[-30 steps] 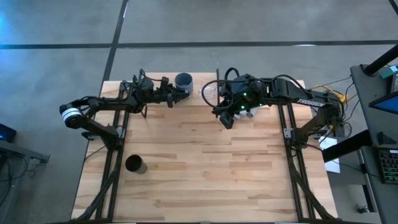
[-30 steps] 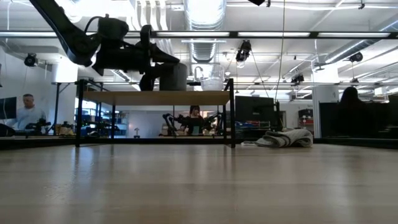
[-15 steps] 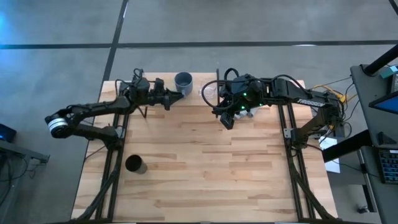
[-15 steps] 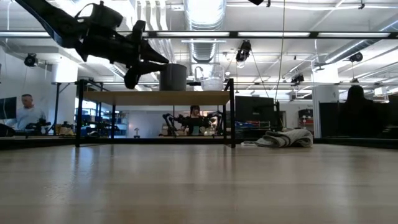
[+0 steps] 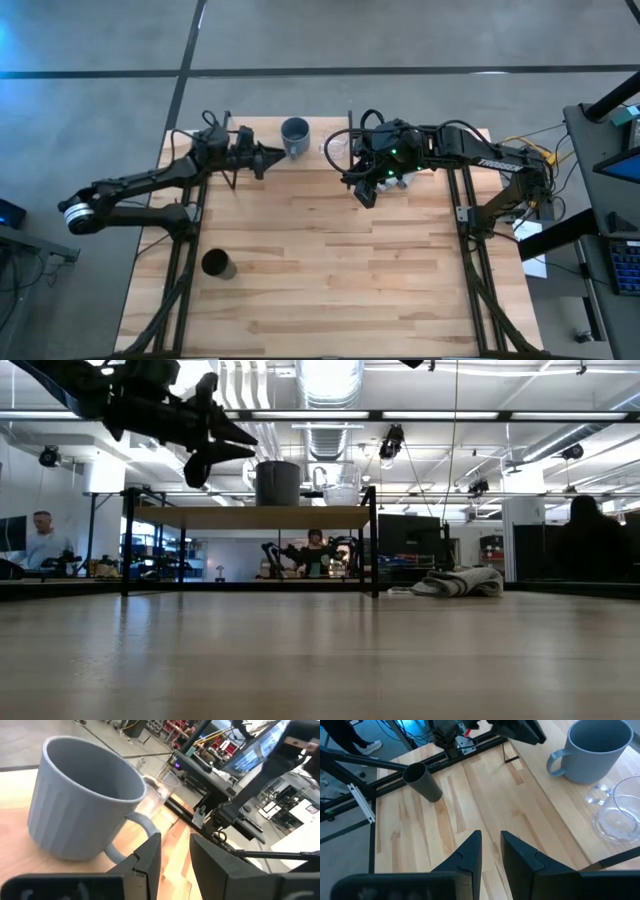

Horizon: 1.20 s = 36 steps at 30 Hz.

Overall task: Stack small to large cups/mugs on shelf
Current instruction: Put the black cup on the shelf

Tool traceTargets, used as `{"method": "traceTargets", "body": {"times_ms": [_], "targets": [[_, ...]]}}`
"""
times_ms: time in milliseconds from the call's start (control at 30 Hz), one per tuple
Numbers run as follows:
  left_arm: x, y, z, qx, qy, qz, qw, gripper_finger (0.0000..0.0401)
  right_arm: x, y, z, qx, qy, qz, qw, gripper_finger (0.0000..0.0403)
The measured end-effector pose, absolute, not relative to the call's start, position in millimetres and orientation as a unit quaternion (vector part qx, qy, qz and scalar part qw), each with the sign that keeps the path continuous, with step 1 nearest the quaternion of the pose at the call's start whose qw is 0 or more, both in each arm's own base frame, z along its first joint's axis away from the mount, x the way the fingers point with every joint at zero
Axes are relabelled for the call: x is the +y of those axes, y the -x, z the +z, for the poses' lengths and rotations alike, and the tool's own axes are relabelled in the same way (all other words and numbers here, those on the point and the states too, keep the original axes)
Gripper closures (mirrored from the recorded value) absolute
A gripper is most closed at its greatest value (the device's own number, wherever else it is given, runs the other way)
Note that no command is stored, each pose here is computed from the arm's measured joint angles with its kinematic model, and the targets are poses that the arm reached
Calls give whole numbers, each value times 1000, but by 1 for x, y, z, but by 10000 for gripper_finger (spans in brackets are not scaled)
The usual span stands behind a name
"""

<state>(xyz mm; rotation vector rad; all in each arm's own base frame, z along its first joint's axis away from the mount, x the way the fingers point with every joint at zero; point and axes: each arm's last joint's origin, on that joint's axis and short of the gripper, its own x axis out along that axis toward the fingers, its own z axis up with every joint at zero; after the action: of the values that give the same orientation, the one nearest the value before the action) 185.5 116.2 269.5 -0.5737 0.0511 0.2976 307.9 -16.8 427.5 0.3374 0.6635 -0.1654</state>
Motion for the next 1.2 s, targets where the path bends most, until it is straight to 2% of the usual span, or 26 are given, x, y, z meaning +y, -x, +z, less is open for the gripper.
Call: {"method": "traceTargets", "body": {"times_ms": [267, 533, 733, 900, 1067, 1200], "targets": [[90, -167, 283, 89, 285, 134, 945, 313, -17, -308, 427, 324, -164, -81, 928, 337], [54, -143, 312, 222, 242, 146, 933, 313, -17, -308, 427, 324, -163, -80, 928, 337], [31, -136, 340, 293, 238, 109, 920, 313, -17, -308, 427, 325, -155, -78, 930, 337], [16, -138, 353, 381, 262, 90, 882, 313, -17, -309, 425, 329, -147, -76, 930, 337], [-1, -142, 354, 493, 281, 88, 819, 313, -17, -311, 416, 344, -147, -78, 924, 337], [-20, -152, 356, 529, 296, 62, 793, 313, -17, -311, 410, 353, -147, -80, 921, 337]]}}
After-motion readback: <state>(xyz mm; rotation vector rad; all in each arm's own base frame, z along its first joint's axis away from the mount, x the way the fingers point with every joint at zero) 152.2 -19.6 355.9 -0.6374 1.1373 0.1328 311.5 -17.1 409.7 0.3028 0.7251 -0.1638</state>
